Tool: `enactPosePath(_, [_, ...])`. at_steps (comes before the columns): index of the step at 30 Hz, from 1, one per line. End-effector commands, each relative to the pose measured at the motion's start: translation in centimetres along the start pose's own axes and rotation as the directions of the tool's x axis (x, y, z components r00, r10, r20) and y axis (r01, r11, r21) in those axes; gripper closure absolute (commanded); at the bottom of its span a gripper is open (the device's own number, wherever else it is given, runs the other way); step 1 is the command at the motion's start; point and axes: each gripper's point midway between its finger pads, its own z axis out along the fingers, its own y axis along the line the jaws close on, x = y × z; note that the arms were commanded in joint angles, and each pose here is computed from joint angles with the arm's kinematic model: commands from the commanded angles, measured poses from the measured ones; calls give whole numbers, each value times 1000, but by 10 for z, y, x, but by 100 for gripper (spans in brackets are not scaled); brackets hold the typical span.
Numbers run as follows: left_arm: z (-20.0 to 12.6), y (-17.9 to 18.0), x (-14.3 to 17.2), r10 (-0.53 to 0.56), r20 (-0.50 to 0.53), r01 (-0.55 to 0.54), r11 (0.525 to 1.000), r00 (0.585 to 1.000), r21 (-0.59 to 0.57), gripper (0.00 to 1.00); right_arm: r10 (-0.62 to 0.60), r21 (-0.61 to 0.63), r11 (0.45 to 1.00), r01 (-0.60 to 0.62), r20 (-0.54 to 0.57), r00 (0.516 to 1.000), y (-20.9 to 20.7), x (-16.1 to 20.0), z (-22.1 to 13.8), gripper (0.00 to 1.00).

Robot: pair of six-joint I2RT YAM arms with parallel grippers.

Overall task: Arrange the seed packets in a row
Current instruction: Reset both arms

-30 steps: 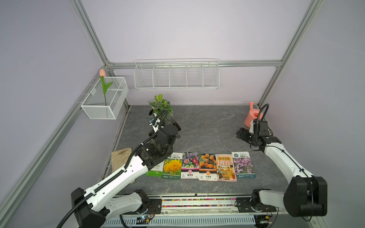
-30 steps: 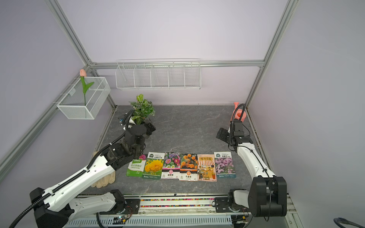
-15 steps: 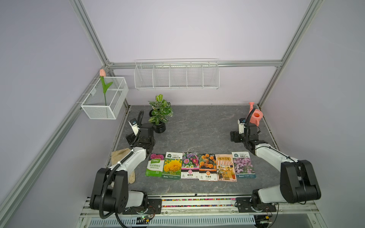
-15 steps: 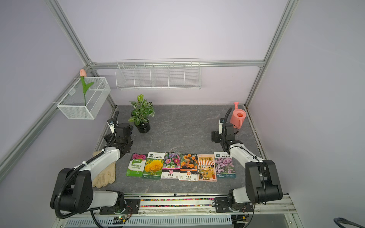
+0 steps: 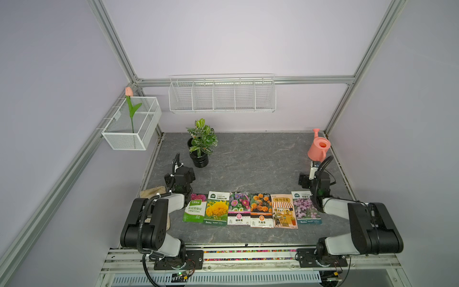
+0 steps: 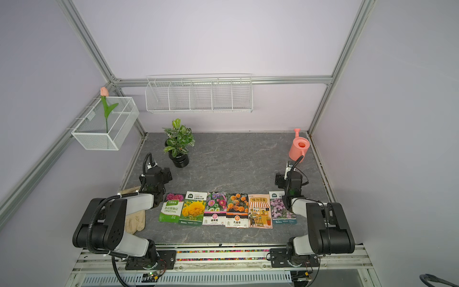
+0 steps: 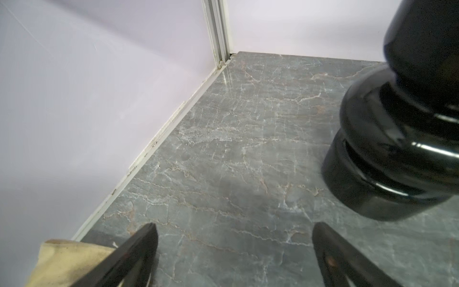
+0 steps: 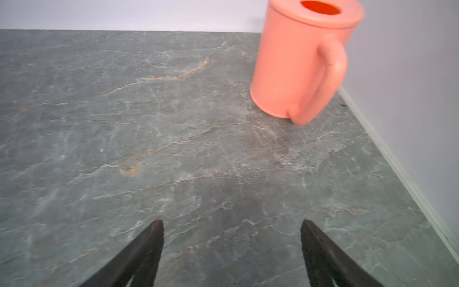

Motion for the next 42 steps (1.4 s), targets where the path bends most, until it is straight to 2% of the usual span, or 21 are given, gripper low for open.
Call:
enactPosePath(1, [-3, -12, -27, -48, 106, 39, 995, 993, 91, 0, 51, 12, 998, -54, 154, 987, -9, -34, -4, 12])
enactPosePath(4, [-3, -11, -23, -57, 111, 47, 994, 992, 98, 0, 22, -43, 999, -15, 153, 988, 3, -31, 0, 11])
enactPosePath(7, [-3, -11, -21, -57, 117, 46, 994, 991, 98, 0, 14, -44, 999, -4, 214, 977, 5, -27, 1, 12])
enactPosePath(9, [-3, -11, -22, -60, 117, 48, 994, 991, 98, 0, 23, -9, 1000, -22, 170, 985, -1, -23, 1, 12])
enactPosePath(12, [-3, -11, -22, -60, 118, 48, 994, 991, 99, 0, -26, 32, 999, 21, 146, 989, 5, -26, 8, 12])
enactPosePath(15, [-3, -11, -21, -58, 117, 47, 994, 991, 99, 0, -27, 32, 999, 22, 160, 987, 5, -26, 8, 12])
enactPosePath(26, [-3, -11, -21, -60, 116, 49, 994, 991, 97, 0, -79, -78, 993, 93, 166, 983, 28, -25, 6, 12])
enactPosePath(42, [-3, -11, -21, -59, 117, 48, 994, 991, 99, 0, -82, -88, 991, 96, 160, 984, 29, -25, 7, 12])
